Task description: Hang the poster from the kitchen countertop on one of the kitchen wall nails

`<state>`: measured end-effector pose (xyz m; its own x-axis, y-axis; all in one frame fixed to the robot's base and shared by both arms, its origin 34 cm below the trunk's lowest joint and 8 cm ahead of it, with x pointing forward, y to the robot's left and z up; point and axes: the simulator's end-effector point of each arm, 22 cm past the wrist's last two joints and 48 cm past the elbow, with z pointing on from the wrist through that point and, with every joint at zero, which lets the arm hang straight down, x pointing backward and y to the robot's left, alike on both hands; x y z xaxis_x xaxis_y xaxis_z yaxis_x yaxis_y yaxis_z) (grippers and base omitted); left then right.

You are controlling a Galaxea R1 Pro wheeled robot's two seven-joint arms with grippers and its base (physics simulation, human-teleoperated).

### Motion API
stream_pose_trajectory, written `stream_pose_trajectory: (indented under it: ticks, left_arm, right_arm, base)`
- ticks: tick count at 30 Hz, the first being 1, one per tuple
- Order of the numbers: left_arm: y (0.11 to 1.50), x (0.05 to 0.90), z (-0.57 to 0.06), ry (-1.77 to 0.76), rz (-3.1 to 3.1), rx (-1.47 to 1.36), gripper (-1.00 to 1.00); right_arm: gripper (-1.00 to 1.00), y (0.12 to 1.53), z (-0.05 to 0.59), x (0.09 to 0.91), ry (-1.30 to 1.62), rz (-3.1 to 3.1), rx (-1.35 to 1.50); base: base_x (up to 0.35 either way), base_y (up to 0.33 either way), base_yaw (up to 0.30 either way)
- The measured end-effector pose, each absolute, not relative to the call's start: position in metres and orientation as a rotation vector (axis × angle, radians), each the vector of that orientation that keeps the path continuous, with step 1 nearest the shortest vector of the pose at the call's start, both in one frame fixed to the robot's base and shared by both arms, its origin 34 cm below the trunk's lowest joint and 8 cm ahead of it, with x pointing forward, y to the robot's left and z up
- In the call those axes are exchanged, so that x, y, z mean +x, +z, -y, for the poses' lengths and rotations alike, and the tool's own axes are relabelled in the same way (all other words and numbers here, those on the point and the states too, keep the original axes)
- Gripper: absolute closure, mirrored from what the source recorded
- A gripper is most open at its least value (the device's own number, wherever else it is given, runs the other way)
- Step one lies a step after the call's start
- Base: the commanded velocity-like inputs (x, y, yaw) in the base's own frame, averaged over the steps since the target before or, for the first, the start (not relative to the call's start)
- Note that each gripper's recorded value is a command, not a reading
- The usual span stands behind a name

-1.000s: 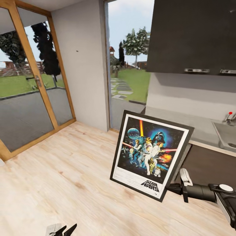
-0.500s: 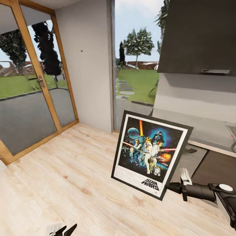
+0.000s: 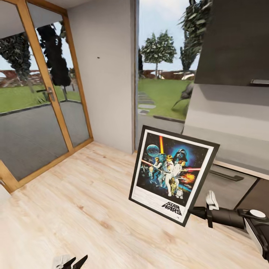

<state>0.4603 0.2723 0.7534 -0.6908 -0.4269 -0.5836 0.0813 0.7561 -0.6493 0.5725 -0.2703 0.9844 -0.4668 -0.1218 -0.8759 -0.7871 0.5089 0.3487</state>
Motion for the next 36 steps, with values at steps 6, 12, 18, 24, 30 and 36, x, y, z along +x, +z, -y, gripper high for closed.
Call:
stream_pose_trajectory:
  ticks: [6,12,18,24,30,36]
  left_arm:
    - [0.753,0.46,-0.272,-0.854,-2.187,-0.258,-1.0]
    - [0.753,0.46,-0.272,-0.854,-2.187,-0.258,-1.0]
    - [0.753,0.46,-0.272,-0.854,-2.187,-0.258,-1.0]
    - [0.753,0.46,-0.272,-0.854,-2.187,-0.258,-1.0]
    - [0.753,0.46,-0.272,-0.854,-2.187,-0.258,-1.0]
    - [0.753,0.46,-0.272,-0.854,-2.187,-0.258,-1.0]
  right_arm:
    - [1.0,0.985,0.27,0.573,0.988,-1.903,-0.751]
    - [1.0,0.99,0.269,0.574,0.977,-1.889,-0.767]
    - [1.0,0.996,0.267,0.576,0.964,-1.873,-0.787]
    - [1.0,0.997,0.267,0.576,0.965,-1.869,-0.791]
    - [1.0,0.998,0.266,0.576,0.966,-1.866,-0.794]
    - [1.0,0.998,0.266,0.576,0.965,-1.864,-0.795]
  base:
    - [0.2,0.3,0.0]
    - [0.204,0.3,0.0]
    - [0.207,0.3,0.0]
    - [0.208,0.3,0.0]
    - [0.208,0.3,0.0]
    - [0.208,0.301,0.0]
